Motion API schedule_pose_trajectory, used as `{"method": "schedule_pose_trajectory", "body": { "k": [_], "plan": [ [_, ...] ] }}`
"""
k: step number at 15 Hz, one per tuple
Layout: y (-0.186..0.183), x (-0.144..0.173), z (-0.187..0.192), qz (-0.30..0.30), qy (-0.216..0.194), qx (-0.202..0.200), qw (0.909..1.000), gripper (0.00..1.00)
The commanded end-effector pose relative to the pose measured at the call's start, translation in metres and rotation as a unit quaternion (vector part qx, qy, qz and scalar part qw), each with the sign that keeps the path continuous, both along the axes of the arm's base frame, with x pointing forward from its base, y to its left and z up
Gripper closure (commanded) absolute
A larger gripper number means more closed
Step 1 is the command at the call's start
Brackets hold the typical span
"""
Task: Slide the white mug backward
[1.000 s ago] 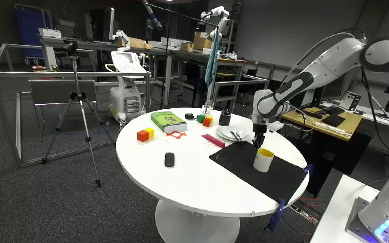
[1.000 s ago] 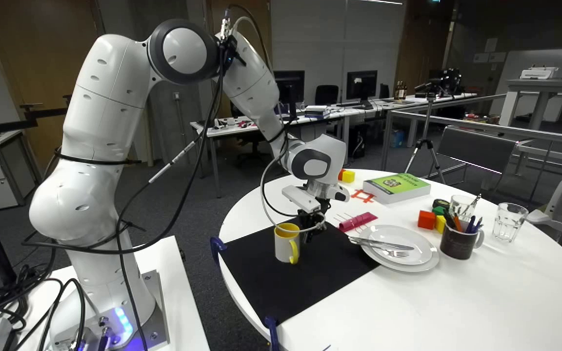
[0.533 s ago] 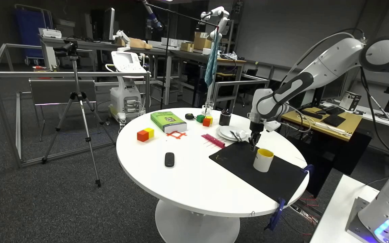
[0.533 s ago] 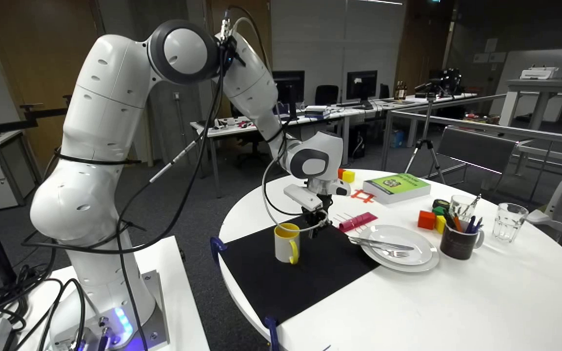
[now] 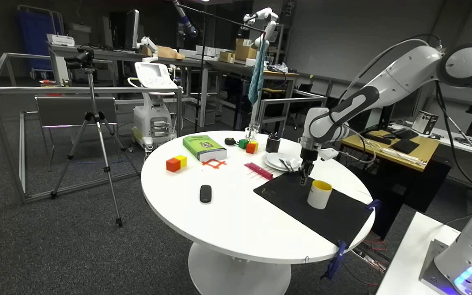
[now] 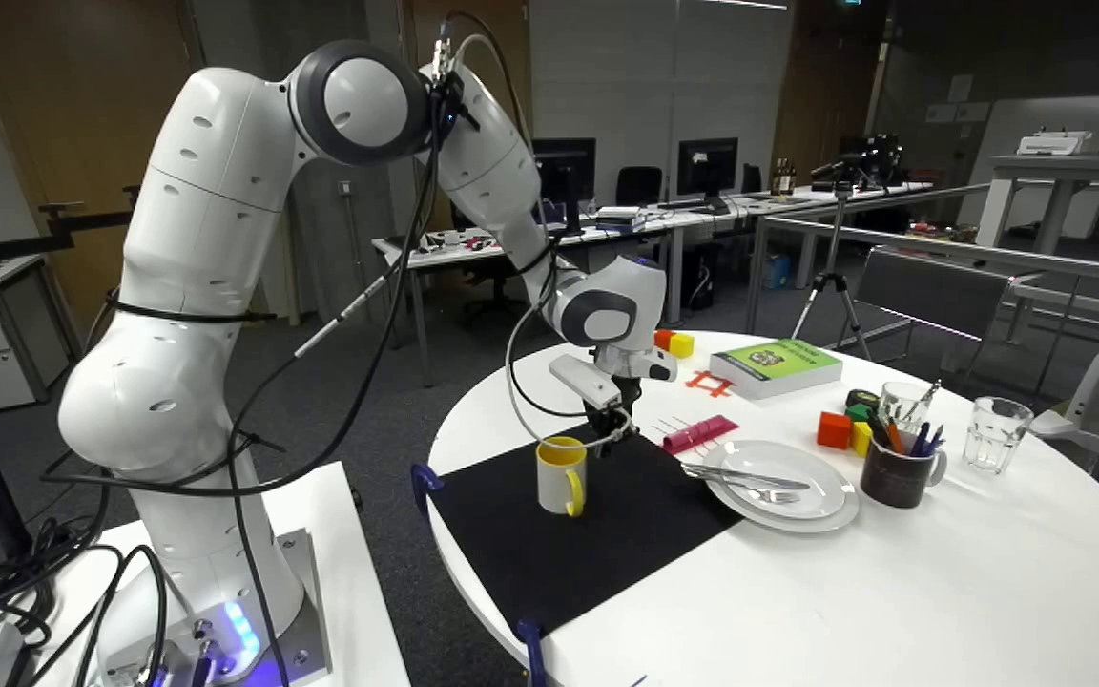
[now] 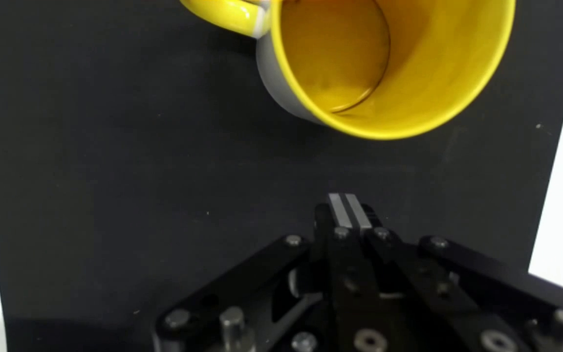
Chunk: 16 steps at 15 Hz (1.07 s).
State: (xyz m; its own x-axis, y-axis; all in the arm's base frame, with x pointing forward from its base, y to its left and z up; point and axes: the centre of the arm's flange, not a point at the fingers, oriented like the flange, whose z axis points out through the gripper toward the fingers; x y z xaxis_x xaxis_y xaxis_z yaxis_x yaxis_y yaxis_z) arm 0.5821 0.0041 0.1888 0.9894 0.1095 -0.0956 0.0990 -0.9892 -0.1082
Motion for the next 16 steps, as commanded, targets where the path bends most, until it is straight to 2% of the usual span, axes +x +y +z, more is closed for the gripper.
{"method": "schedule_pose_trajectory", "body": {
  "k": [1,7,16],
  "plan": [
    [0.003,-0.008,0.011,0.001,0.01,0.025,0.9996,1.0],
    [0.007,-0.014,0.009,0.014,0.051,0.037,0.9979,1.0],
    [0.006,-0.021,0.007,0.044,0.103,0.032,0.9932,1.0]
  ]
}}
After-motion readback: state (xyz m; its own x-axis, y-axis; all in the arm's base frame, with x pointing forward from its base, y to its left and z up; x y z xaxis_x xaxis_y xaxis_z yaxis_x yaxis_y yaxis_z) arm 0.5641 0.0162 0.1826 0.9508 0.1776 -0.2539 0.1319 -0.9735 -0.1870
